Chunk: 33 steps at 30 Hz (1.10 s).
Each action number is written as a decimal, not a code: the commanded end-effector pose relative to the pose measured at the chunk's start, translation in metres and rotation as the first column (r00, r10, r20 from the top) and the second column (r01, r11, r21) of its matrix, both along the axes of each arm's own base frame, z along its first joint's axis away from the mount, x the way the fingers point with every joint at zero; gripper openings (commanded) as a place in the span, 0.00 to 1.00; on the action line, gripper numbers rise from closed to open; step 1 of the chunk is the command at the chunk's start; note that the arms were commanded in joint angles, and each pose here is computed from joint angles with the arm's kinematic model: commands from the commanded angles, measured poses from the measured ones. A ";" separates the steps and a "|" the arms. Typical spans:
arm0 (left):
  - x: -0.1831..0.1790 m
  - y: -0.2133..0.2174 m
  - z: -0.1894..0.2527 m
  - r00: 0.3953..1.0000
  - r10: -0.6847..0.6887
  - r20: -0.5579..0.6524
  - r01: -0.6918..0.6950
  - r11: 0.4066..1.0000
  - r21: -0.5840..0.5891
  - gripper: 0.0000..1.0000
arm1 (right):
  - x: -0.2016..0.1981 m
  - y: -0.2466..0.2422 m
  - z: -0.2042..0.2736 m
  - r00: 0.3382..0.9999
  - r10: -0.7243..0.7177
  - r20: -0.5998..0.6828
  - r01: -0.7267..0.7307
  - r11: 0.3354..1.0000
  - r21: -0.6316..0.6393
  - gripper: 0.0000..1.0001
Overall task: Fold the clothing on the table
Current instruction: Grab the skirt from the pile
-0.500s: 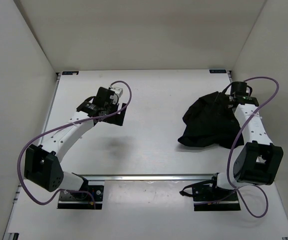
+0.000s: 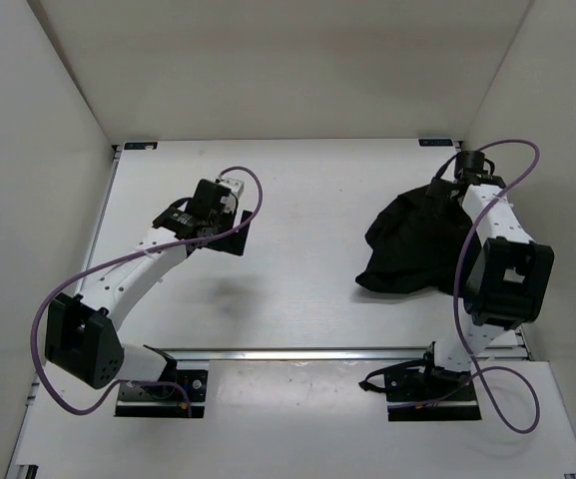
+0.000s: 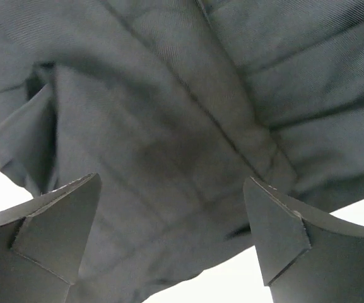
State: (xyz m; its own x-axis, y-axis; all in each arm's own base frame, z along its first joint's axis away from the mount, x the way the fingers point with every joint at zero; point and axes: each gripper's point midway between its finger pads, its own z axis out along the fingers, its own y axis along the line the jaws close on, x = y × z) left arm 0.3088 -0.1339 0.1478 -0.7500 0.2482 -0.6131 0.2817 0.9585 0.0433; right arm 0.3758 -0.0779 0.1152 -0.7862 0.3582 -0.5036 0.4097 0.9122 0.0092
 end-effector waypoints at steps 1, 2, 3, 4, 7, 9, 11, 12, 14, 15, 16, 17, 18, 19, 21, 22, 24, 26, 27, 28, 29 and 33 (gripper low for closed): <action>-0.002 0.006 0.014 0.999 0.013 0.037 -0.013 1.000 0.010 0.99 | 0.024 -0.012 -0.006 1.000 0.007 0.006 -0.007 1.000 -0.017 0.91; -0.001 0.006 0.012 1.000 0.015 0.028 -0.015 1.000 0.014 0.99 | 0.027 -0.016 -0.001 1.000 0.007 0.005 -0.006 0.999 -0.044 0.90; -0.002 0.006 0.009 1.000 0.016 0.019 -0.017 1.000 0.020 0.98 | 0.029 -0.015 -0.009 1.000 0.018 -0.025 -0.019 0.999 -0.042 0.90; -0.001 0.004 0.011 1.000 0.010 0.021 -0.010 1.000 0.015 0.99 | 0.031 -0.015 -0.015 0.999 0.021 -0.047 -0.024 0.998 -0.052 0.89; 0.003 0.000 0.012 1.000 0.005 0.021 -0.005 1.000 -0.004 0.98 | 0.044 -0.009 -0.020 0.997 0.066 -0.043 -0.068 0.997 -0.044 0.88; 0.006 0.002 0.009 1.000 0.011 0.011 -0.011 1.000 0.003 0.98 | 0.047 -0.007 -0.031 0.996 0.069 -0.056 -0.070 0.997 -0.024 0.78; 0.006 0.004 0.010 1.000 0.013 0.012 -0.013 1.000 0.009 0.98 | 0.054 -0.007 -0.039 0.994 0.080 -0.069 -0.081 0.997 -0.013 0.59; 0.007 0.006 0.007 1.000 0.018 0.005 -0.018 1.000 0.021 0.99 | 0.058 -0.005 -0.036 0.994 0.086 -0.061 -0.086 0.996 -0.008 0.41; 0.008 0.010 0.010 1.000 0.030 0.011 -0.030 0.999 0.022 0.99 | 0.061 -0.007 -0.039 0.993 0.090 -0.076 -0.091 0.996 -0.014 0.14; 0.010 0.011 0.008 0.999 0.033 0.005 -0.033 0.999 0.028 0.98 | 0.065 -0.008 -0.035 0.993 0.091 -0.070 -0.094 0.995 -0.031 0.00; 0.010 0.012 0.008 0.999 0.034 0.007 -0.034 0.999 0.036 0.99 | 0.069 -0.009 -0.031 0.994 0.096 -0.059 -0.098 0.995 -0.035 0.00; 0.010 0.014 0.007 0.999 0.039 -0.001 -0.039 0.999 0.034 0.99 | 0.072 -0.009 -0.026 0.993 0.102 -0.053 -0.105 0.994 -0.040 0.00; 0.012 0.015 0.007 0.999 0.045 0.003 -0.045 0.999 0.028 0.98 | 0.076 -0.007 -0.021 0.993 0.113 -0.034 -0.115 0.993 -0.037 0.00; 0.013 0.015 0.009 0.999 0.043 0.009 -0.043 0.999 0.023 0.99 | 0.081 -0.001 -0.010 0.992 0.126 -0.005 -0.126 0.992 -0.015 0.00; 0.016 0.015 0.010 0.999 0.047 0.010 -0.047 0.999 0.011 0.99 | 0.097 0.014 0.017 0.983 0.164 0.084 -0.167 0.986 0.023 0.00; 0.019 0.016 0.009 0.999 0.048 0.007 -0.048 0.999 0.004 0.99 | 0.107 0.027 0.039 0.971 0.188 0.149 -0.196 0.980 0.043 0.00; 0.027 0.017 0.014 0.998 0.064 0.012 -0.064 0.998 -0.025 0.99 | 0.122 0.054 0.085 0.934 0.230 0.272 -0.260 0.963 0.078 0.00; 0.037 0.014 0.021 0.998 0.063 0.024 -0.062 0.997 -0.042 0.99 | 0.142 0.096 0.155 0.838 0.324 0.438 -0.386 0.921 0.057 0.00; 0.043 0.013 0.028 0.997 0.063 0.040 -0.061 0.997 -0.051 0.99 | 0.145 0.128 0.165 0.806 0.376 0.456 -0.448 0.893 0.055 0.00; 0.046 0.013 0.029 0.997 0.065 0.041 -0.063 0.997 -0.040 0.98 | 0.144 0.156 0.212 0.729 0.428 0.535 -0.504 0.864 -0.003 0.00; 0.051 0.013 0.033 0.997 0.071 0.040 -0.069 0.997 -0.038 0.99 | 0.141 0.174 0.250 0.657 0.440 0.612 -0.538 0.843 -0.029 0.00; 0.072 0.023 0.060 0.983 0.150 0.101 -0.147 0.988 -0.042 0.99 | 0.080 0.241 0.359 0.377 0.534 0.757 -0.665 0.725 -0.181 0.00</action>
State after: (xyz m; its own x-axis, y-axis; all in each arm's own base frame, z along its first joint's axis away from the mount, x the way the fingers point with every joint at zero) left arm 0.3670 -0.1175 0.1747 -0.7532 0.1622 -0.6375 0.1824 0.9826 0.0345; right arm 0.5193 0.1209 0.3469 -0.4763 0.0662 -0.8768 -0.2459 0.9473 0.2052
